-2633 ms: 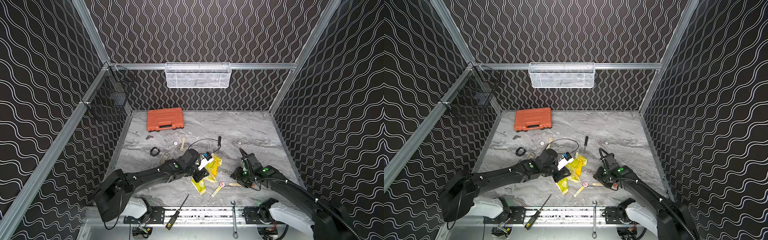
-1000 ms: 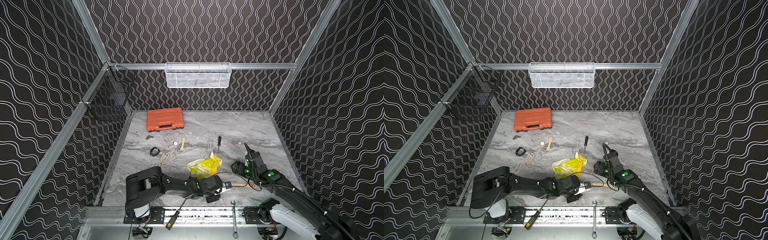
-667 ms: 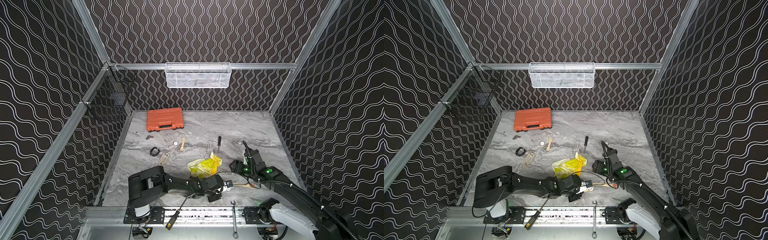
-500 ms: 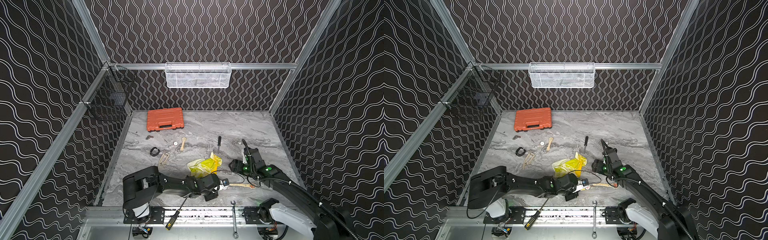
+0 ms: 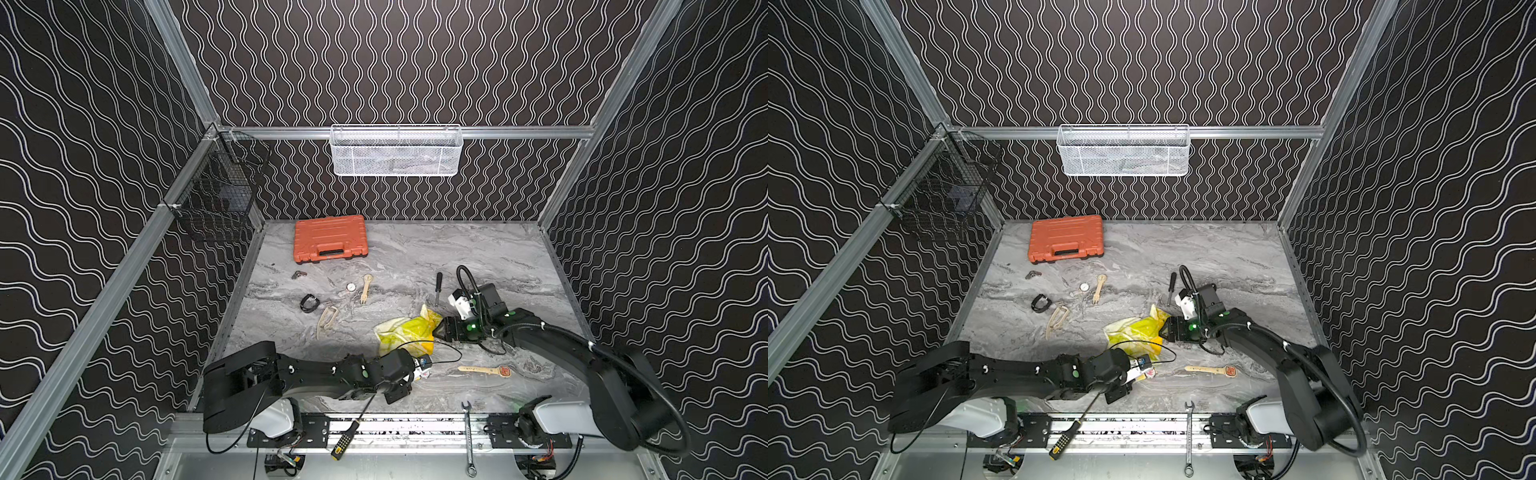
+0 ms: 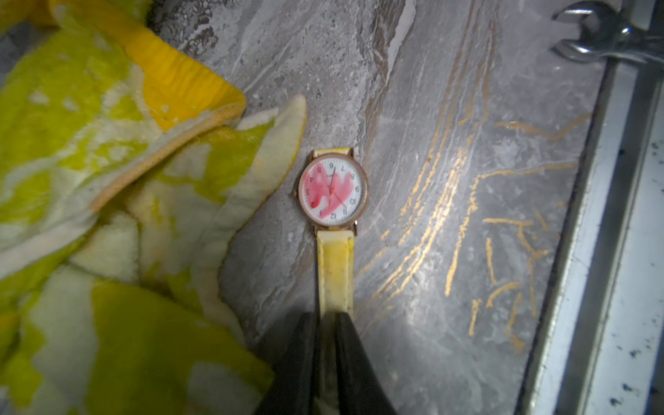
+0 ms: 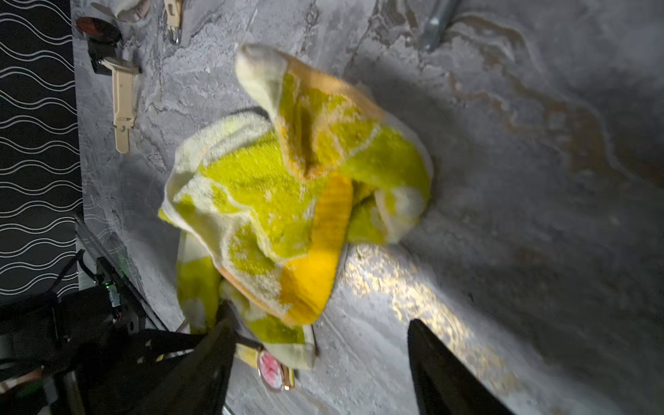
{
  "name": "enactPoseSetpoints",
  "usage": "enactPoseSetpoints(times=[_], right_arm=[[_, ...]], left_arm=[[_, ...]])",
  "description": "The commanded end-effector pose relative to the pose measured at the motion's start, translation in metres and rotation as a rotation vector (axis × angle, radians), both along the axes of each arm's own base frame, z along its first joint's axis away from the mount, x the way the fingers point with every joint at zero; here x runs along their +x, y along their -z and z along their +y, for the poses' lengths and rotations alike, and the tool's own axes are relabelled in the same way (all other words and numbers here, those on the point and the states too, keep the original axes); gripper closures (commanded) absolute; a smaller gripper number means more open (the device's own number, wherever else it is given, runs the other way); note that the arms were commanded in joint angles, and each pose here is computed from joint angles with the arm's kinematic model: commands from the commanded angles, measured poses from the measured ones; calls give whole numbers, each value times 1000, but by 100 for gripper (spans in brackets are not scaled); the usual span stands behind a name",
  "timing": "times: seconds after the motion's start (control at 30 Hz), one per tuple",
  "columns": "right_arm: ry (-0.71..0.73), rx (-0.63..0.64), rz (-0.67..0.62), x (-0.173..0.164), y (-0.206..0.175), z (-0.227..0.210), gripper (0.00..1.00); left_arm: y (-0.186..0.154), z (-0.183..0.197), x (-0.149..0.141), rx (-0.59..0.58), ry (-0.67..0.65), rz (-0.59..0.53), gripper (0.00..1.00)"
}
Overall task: Wipe the watch dial
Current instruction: Move the watch to the center of the board, then pick up the cleaning item at the center of the board.
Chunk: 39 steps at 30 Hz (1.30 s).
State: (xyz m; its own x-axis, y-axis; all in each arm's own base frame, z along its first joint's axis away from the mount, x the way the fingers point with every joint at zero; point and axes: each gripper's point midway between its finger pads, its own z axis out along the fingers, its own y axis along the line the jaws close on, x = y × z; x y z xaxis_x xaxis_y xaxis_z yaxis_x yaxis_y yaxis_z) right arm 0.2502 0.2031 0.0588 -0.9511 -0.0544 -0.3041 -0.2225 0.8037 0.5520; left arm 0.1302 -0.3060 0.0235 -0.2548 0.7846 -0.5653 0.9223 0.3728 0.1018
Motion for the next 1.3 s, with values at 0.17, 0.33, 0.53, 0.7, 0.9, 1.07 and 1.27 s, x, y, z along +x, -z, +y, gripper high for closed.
enactPoseSetpoints(times=[0.17, 0.33, 0.53, 0.7, 0.9, 1.07, 1.27], right_arm=[[-67, 78, -11, 13, 13, 29, 23], [-46, 63, 21, 19, 36, 40, 29], [-12, 72, 20, 23, 38, 42, 79], [18, 130, -77, 31, -9, 35, 100], [174, 70, -290, 55, -84, -20, 100], [220, -103, -470, 57, -134, -59, 100], [334, -215, -547, 59, -160, -89, 100]], left_arm=[[-14, -20, -9, -94, 55, 46, 64], [-3, -30, -3, -79, 52, 41, 62], [17, -31, 3, -37, 12, 48, 61], [19, -24, 2, -48, -3, 43, 61], [20, -14, 8, -23, -37, 6, 65], [23, -6, 17, 20, -69, -37, 75], [15, 3, 31, 39, -116, -113, 81]])
